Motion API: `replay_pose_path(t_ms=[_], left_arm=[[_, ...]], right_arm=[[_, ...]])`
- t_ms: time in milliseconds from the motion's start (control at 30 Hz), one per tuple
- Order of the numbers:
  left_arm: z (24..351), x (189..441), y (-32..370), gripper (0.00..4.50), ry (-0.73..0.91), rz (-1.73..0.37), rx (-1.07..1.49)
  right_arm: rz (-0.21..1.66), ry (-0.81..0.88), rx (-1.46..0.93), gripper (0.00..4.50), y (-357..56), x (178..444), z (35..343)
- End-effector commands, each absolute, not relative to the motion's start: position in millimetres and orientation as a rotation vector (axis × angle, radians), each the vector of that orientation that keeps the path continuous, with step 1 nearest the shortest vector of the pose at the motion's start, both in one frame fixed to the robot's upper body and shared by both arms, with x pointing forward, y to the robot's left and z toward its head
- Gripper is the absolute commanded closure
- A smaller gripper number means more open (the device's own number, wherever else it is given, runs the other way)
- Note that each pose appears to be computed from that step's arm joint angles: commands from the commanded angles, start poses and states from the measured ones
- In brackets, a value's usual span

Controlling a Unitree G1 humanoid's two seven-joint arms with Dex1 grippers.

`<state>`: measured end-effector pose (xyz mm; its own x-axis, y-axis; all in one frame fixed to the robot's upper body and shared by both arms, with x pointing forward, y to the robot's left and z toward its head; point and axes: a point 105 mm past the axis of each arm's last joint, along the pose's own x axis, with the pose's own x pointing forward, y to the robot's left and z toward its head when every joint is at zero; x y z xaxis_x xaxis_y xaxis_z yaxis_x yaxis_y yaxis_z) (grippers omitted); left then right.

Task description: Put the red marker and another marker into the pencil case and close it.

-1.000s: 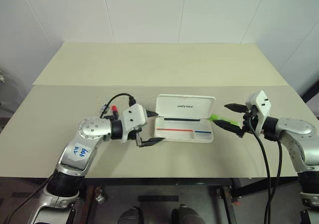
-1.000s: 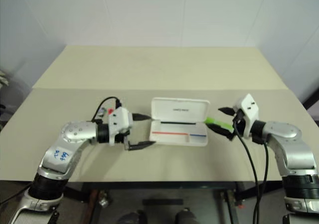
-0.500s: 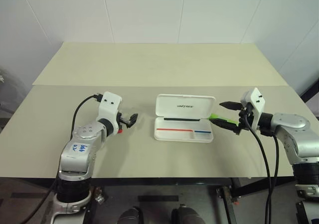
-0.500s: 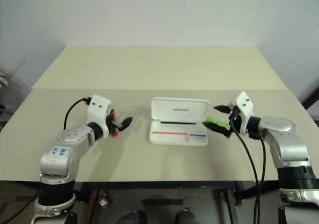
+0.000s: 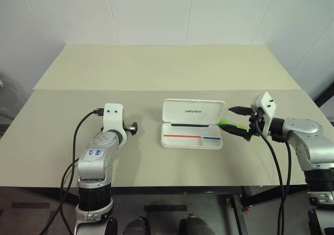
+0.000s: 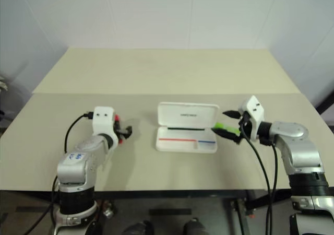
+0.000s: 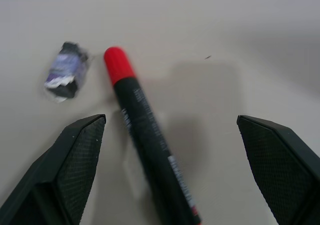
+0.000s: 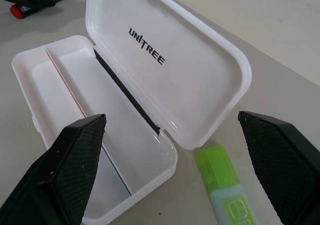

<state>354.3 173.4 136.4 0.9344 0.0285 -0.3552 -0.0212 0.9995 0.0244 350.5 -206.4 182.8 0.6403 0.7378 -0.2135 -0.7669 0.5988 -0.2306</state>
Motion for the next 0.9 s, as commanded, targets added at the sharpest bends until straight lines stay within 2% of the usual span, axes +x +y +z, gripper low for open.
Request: replay_pose_path(t_ms=[33,333,733,900], left_arm=[[142,358,180,0.03,0.353,0.073,0.008],[127,359,181,0.03,0.415,0.083,-0.006],[137,364,187,3.85,0.387,0.095,0.014],[154,369,187,3.92,0.326,0.036,0.083]], right_arm=[[0.874,0.056,-0.334,0.00,-207,350,193],[0.870,0.053,-0.333,0.00,-207,349,193],[0.865,0.050,-0.335,0.00,-208,351,193],[0.861,0.048,-0.336,0.00,-208,351,194]])
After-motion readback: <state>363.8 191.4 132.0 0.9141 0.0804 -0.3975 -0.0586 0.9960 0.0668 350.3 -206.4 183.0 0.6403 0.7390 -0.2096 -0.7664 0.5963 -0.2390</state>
